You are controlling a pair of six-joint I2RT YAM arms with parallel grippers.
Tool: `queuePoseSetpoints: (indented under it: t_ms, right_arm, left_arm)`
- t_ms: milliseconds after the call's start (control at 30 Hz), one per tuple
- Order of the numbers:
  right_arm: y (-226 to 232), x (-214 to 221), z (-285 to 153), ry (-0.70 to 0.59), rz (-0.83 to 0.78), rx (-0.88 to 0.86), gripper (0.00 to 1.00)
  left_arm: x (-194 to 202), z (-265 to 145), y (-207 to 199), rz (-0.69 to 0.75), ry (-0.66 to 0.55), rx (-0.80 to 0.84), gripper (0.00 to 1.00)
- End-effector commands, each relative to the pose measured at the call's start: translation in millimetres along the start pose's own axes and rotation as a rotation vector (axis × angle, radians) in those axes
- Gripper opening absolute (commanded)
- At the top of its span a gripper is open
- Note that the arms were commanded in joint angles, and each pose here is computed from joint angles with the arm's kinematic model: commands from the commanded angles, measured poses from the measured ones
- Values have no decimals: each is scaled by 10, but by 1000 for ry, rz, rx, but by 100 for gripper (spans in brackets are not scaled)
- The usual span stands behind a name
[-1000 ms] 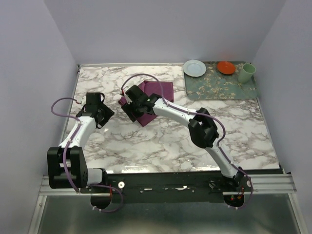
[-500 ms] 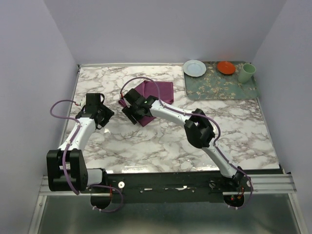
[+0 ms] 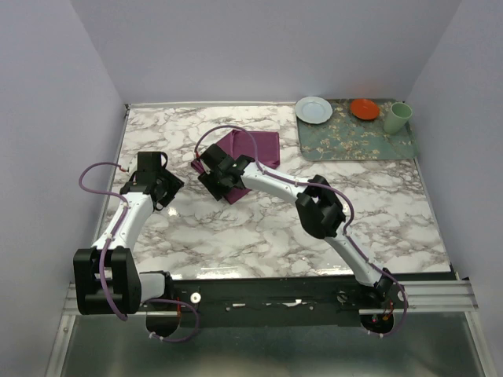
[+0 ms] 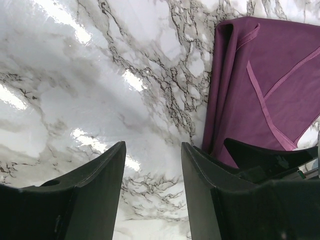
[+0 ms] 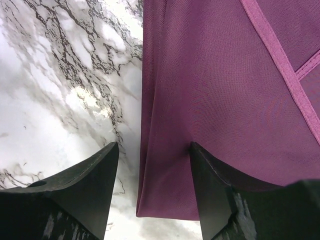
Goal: Fold the napkin, place the utensils inside, and roll it up
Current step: Roll the napkin with the utensil
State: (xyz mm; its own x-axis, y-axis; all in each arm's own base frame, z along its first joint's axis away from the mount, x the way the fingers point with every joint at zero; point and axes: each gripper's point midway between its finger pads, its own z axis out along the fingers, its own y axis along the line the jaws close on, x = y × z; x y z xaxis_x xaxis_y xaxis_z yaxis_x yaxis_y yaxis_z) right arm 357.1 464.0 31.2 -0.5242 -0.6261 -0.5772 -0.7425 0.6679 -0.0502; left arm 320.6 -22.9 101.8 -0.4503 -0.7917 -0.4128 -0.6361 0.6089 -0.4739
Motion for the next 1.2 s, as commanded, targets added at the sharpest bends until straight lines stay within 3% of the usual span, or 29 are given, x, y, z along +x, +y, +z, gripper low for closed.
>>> queuePoseSetpoints:
  t_ms: [0, 167, 400, 467, 633, 767, 1167]
  right_arm:
    - [10, 255, 176, 75, 4, 7, 66]
    - [43, 323, 163, 115, 0, -8, 58]
    - [58, 351, 164, 144, 13, -16, 56]
    - [56, 376, 152, 157, 11, -11, 50]
    - [92, 526, 126, 203, 32, -27, 47]
    - [126, 658, 157, 239, 51, -38, 37]
    - [219, 775, 76, 262, 93, -65, 26]
  left_arm:
    - [-56, -44, -27, -2, -19, -7, 58]
    - [-7, -8, -42, -20, 7, -2, 59]
    - [2, 20, -46, -21, 15, -6, 59]
    - [21, 43, -49, -21, 27, -5, 60]
    - [60, 74, -33, -10, 41, -4, 61]
    - [72, 87, -16, -7, 44, -7, 61]
    - [143, 154, 20, -10, 63, -4, 63]
